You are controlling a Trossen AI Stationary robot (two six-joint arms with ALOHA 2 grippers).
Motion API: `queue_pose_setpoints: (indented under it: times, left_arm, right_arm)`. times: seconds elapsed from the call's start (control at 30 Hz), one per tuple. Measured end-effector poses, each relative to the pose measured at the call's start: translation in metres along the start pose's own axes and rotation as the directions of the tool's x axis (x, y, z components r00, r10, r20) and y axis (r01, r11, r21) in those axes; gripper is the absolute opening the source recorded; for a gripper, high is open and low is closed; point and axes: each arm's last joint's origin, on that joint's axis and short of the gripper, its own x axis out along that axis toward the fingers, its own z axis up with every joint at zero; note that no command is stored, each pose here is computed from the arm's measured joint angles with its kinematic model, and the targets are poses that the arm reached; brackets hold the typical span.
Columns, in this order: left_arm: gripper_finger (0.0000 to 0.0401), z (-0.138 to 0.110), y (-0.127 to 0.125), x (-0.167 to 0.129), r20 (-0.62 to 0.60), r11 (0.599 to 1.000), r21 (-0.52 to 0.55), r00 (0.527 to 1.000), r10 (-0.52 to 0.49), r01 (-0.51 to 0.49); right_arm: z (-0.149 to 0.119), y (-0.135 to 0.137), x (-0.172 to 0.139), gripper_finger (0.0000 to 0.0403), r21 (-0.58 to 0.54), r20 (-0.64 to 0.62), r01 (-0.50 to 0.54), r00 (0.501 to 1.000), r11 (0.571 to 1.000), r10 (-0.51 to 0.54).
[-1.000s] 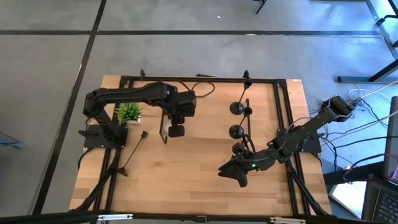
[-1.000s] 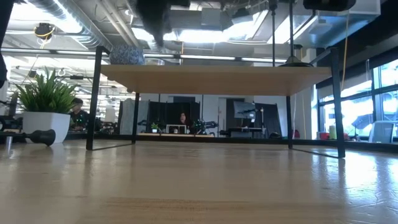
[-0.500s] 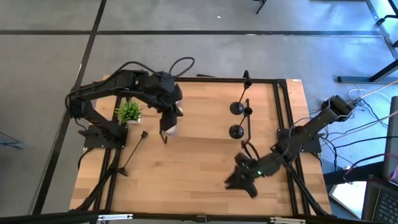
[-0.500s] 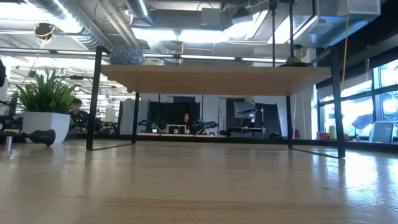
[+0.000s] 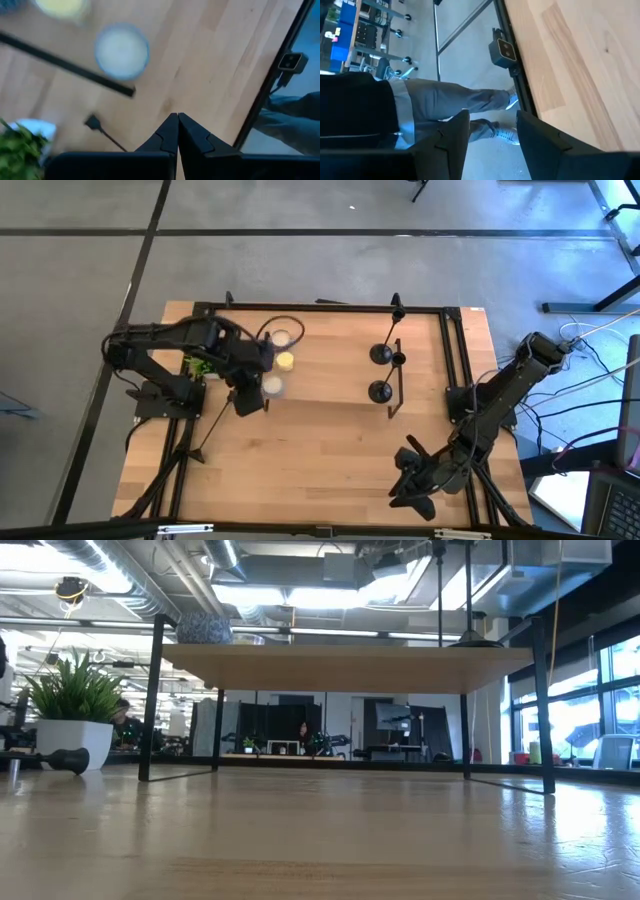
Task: Pick & Place candle stick holders
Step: Put the black candle holder on the shelf
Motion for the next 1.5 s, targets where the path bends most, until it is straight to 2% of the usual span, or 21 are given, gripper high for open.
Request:
queue_pose_setpoints:
  times: [0.3,0.43,0.6,0.8,0.97,1.13,1.23,1.4,1.5]
  left_arm:
    - [0.0006,-0.024,-0.013,0.042,-0.195,0.991,-0.116,0.98,0.038,-0.062]
    - [0.0008,-0.037,-0.018,0.059,-0.262,0.986,-0.124,0.962,0.08,-0.115]
    - [0.0008,-0.057,-0.023,0.071,-0.301,0.974,-0.142,0.945,0.128,-0.177]
    - [0.0019,-0.085,-0.021,0.076,-0.288,0.932,-0.241,0.937,0.198,-0.271]
    - [0.0044,-0.107,-0.014,0.082,-0.292,0.893,-0.332,0.934,0.207,-0.302]
    - [0.008,-0.128,-0.007,0.102,-0.268,0.883,-0.385,0.948,0.172,-0.269]
    - [0.0102,-0.14,-0.002,0.118,-0.263,0.881,-0.386,0.948,0.18,-0.274]
    - [0.0128,-0.157,0.01,0.14,-0.32,0.86,-0.35,0.91,0.264,-0.372]
    - [0.0139,-0.163,0.013,0.152,-0.361,0.853,-0.362,0.9,0.244,-0.377]
  right_arm:
    - [0.0,-0.001,0.0,0.0167,-0.004,-0.002,0.007,1.0,1.0,-0.007]
    - [0.0,-0.001,0.0,0.0167,-0.006,-0.001,0.009,1.0,1.0,-0.009]
    - [0.0,-0.001,0.0,0.0167,-0.008,0.002,0.01,1.0,1.0,-0.01]
    - [0.001,-0.001,0.0,0.0167,-0.009,0.024,0.016,1.0,1.0,-0.016]
    - [0.002,-0.002,0.0,0.0167,-0.01,0.035,0.022,0.999,1.0,-0.021]
    - [0.005,-0.003,0.001,0.0167,-0.019,0.043,0.026,0.999,0.999,-0.025]
    - [0.007,-0.003,0.001,0.0167,-0.014,0.046,0.027,0.999,1.0,-0.026]
    - [0.008,-0.003,0.001,0.0167,-0.012,0.046,0.025,0.999,1.0,-0.025]
    - [0.008,-0.003,0.001,0.0167,-0.005,0.046,0.023,0.999,1.0,-0.023]
